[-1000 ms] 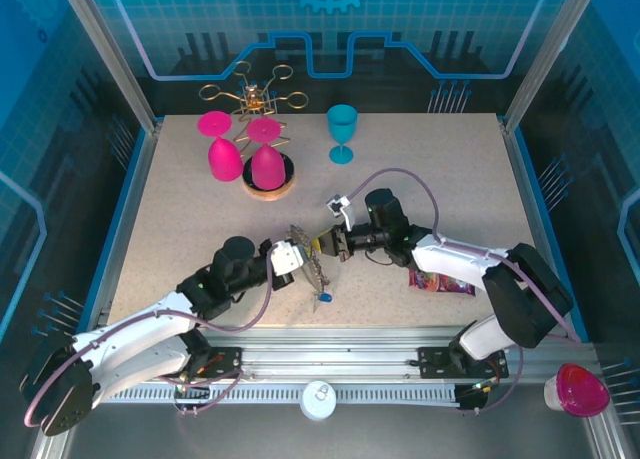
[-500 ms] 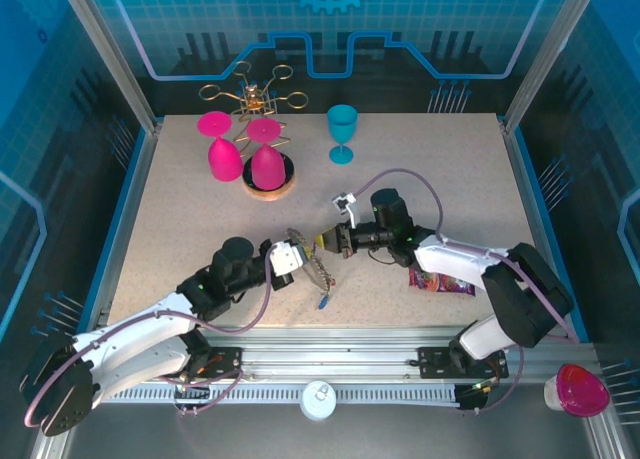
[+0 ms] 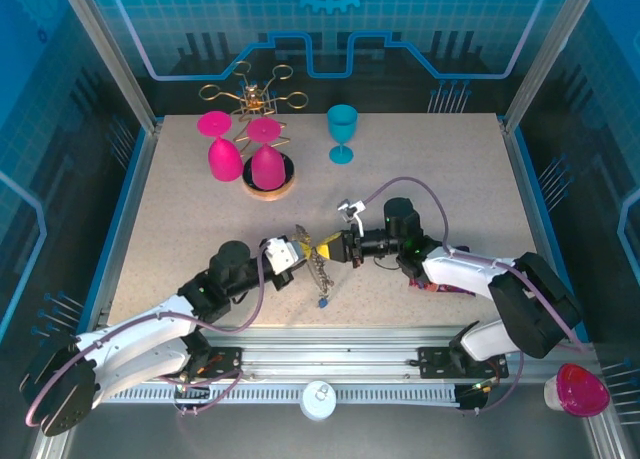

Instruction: Put the keys on the keyring

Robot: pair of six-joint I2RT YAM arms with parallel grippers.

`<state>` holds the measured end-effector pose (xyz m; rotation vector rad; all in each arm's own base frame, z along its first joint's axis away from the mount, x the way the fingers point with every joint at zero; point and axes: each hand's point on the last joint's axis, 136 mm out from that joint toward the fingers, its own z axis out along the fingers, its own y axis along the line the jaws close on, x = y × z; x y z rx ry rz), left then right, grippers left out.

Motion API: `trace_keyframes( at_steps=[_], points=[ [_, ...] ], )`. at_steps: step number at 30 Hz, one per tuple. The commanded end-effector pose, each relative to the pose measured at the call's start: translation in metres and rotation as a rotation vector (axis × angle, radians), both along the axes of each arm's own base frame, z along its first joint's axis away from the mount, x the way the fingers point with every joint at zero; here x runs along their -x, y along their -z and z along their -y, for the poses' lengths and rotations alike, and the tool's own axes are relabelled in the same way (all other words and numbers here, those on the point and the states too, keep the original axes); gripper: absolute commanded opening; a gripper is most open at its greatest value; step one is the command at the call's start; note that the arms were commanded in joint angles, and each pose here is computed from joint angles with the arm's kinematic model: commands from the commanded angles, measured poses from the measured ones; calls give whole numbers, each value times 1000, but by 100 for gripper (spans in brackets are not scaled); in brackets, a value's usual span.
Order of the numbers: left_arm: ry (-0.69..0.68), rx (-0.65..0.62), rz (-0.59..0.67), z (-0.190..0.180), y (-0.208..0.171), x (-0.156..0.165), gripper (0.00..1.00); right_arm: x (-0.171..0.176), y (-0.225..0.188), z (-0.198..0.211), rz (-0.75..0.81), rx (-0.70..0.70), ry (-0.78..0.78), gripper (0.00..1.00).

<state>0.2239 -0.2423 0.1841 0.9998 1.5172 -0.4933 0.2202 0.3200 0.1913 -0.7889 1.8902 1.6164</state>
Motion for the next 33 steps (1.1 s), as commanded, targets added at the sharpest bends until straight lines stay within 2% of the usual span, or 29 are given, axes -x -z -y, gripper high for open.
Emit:
trace_keyframes(
  at_steps=[1,11,20,30,33],
  points=[
    [19,96,26,4,-20,3,0,-3,-6,1,10,-34,-4,0],
    [20,169,5,4,-26,5,0,-16,6,5,-20,10,67,0],
    [17,214,-5,6,-29,4,0,-17,4,1,-29,3,55,0],
    [3,228,-14,6,-28,0,0,-22,-10,14,-10,-60,101,0],
    [-4,241,-16,5,-28,-1,0,-16,-14,13,-13,-86,68,0]
  ],
)
